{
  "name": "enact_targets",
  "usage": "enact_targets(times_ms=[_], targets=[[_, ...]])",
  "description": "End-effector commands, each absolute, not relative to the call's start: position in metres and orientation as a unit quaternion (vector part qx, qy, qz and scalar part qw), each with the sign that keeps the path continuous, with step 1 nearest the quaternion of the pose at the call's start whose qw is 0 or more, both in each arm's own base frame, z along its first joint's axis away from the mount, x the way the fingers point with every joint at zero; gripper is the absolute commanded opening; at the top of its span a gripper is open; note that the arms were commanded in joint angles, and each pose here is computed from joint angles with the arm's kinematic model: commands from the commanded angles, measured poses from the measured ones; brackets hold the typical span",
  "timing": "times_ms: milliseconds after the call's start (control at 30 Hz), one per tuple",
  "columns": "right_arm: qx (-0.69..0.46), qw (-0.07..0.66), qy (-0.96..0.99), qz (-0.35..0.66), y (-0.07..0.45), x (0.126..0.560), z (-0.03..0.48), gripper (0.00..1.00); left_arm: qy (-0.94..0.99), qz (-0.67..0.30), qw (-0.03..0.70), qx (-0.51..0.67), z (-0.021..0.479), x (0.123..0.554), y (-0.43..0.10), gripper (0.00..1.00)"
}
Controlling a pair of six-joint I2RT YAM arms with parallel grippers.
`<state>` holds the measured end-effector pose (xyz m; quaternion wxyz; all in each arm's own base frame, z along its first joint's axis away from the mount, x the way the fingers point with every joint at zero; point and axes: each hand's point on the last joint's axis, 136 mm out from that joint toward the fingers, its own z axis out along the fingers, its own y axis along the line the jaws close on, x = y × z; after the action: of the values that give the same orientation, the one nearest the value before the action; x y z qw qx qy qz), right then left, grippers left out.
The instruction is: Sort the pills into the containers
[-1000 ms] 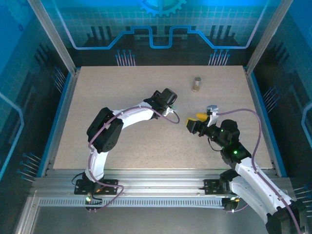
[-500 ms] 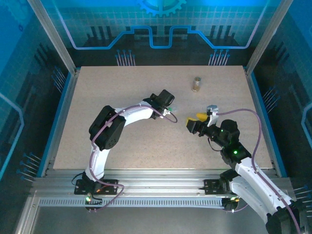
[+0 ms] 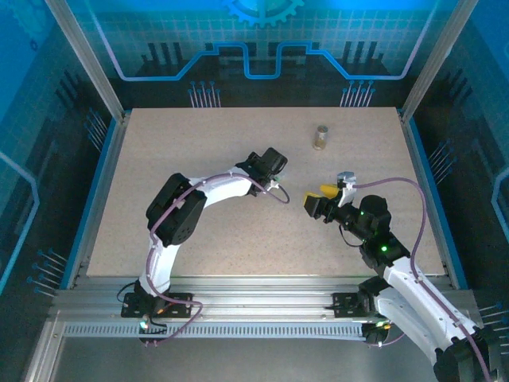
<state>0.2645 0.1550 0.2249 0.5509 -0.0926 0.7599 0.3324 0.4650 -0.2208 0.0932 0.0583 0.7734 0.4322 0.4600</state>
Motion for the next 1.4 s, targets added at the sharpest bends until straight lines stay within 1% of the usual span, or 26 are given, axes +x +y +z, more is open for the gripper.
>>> enact_targets(times_ms=[0, 300, 500, 733, 967, 1200, 1267, 1367], targets=[[-0.096, 0.562, 0.751, 0.333, 0.158, 0.264, 0.228, 0.72, 0.418, 0.474, 0.044, 0.774, 0.096, 0.463, -0.219, 0.00], [-0.092, 0.562, 0.753, 0.330, 0.157, 0.266, 0.225, 0.72, 0.432, 0.481, 0.052, 0.761, 0.106, 0.469, -0.214, 0.00], [-0.093, 0.562, 0.753, 0.330, 0.157, 0.266, 0.226, 0.72, 0.464, 0.479, 0.072, 0.742, 0.119, 0.475, -0.201, 0.00], [-0.094, 0.559, 0.755, 0.329, 0.158, 0.267, 0.223, 0.72, 0.523, 0.449, 0.074, 0.721, 0.107, 0.472, -0.189, 0.00], [-0.092, 0.553, 0.761, 0.326, 0.158, 0.270, 0.217, 0.72, 0.594, 0.403, 0.101, 0.689, 0.104, 0.467, -0.189, 0.00], [-0.092, 0.547, 0.767, 0.323, 0.159, 0.273, 0.211, 0.72, 0.660, 0.359, 0.128, 0.648, 0.103, 0.457, -0.177, 0.00], [-0.091, 0.541, 0.772, 0.321, 0.159, 0.274, 0.206, 0.72, 0.683, 0.341, 0.142, 0.629, 0.103, 0.454, -0.176, 0.00], [-0.092, 0.538, 0.773, 0.323, 0.161, 0.277, 0.204, 0.72, 0.726, 0.289, 0.188, 0.595, 0.112, 0.449, -0.188, 0.00]])
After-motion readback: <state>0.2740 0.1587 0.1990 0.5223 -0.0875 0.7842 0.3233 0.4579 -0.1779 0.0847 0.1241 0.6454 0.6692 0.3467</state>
